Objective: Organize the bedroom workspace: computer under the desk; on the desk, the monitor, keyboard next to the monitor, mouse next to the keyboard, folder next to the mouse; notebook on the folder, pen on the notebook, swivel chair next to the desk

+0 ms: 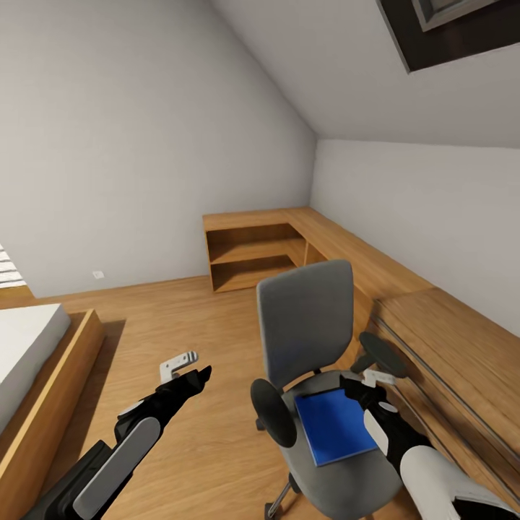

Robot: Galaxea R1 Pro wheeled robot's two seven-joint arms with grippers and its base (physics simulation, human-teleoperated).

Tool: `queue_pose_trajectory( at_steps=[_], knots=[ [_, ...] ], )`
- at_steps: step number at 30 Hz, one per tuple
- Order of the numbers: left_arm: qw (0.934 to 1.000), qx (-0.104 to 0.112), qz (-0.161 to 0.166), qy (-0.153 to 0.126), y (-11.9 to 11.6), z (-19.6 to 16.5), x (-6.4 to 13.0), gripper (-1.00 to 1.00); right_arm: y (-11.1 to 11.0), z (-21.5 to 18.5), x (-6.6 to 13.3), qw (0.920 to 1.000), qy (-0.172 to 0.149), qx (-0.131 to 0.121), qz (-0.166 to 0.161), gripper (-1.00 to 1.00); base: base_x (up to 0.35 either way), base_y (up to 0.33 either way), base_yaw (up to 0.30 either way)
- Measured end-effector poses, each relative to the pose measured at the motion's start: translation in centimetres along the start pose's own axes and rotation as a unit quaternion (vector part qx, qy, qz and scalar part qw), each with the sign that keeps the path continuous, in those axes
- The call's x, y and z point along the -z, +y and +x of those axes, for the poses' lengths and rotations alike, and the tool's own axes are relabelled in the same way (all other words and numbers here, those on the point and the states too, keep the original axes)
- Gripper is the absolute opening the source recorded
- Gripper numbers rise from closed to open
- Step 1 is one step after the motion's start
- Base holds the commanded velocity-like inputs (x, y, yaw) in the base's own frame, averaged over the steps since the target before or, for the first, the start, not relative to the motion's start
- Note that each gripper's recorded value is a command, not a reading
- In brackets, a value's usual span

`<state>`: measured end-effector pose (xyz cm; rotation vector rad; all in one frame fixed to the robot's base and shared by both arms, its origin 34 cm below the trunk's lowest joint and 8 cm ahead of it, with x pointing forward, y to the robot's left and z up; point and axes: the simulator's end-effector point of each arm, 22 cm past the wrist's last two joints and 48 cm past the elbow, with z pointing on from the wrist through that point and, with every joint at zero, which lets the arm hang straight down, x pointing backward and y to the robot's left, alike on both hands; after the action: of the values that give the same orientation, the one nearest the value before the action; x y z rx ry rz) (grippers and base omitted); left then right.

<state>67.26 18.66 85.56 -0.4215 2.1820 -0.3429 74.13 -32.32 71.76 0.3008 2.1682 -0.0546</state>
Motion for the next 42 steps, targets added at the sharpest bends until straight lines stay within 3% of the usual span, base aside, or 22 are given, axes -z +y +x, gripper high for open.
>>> queue_pose_trajectory(
  at_steps=[16, 23, 30, 35, 39, 42],
  knots=[
    [1.0, 0.0, -0.002, 0.001, 1.0, 1.8, -1.5, 1.0, -0.2, 0.3, -1.7, 0.9999, -0.002, -0.009, 0.012, 1.0, 0.0, 0.0, 0.0],
    [1.0, -0.001, -0.001, 0.002, 1.3, 2.8, -2.2, 1.0, 0.5, -1.4, -2.2, 0.9992, 0.033, -0.022, 0.003, 1.0, 0.0, 0.0, 0.0],
    [1.0, -0.001, 0.0, 0.002, 1.7, 3.6, -2.8, 1.0, 0.8, 0.4, -2.6, 0.9971, 0.07, -0.03, 0.001, 1.0, 0.0, 0.0, 0.0],
    [1.0, 0.0, 0.0, 0.003, 1.9, 4.3, -3.3, 1.0, 1.3, -3.1, -3.7, 0.9969, 0.07, -0.034, 0.01, 1.0, 0.0, 0.0, 0.0],
    [1.0, -0.001, -0.004, 0.003, 2.4, 4.8, -3.7, 1.0, 1.7, -3.6, -5.0, 0.9952, 0.089, -0.037, 0.017, 1.0, 0.0, 0.0, 0.0],
    [0.9999, 0.0, -0.01, 0.003, 2.9, 5.2, -4.0, 1.0, 1.7, -3.7, -5.5, 0.996, 0.079, -0.039, 0.019, 1.0, 0.0, 0.0, 0.0]
  ],
)
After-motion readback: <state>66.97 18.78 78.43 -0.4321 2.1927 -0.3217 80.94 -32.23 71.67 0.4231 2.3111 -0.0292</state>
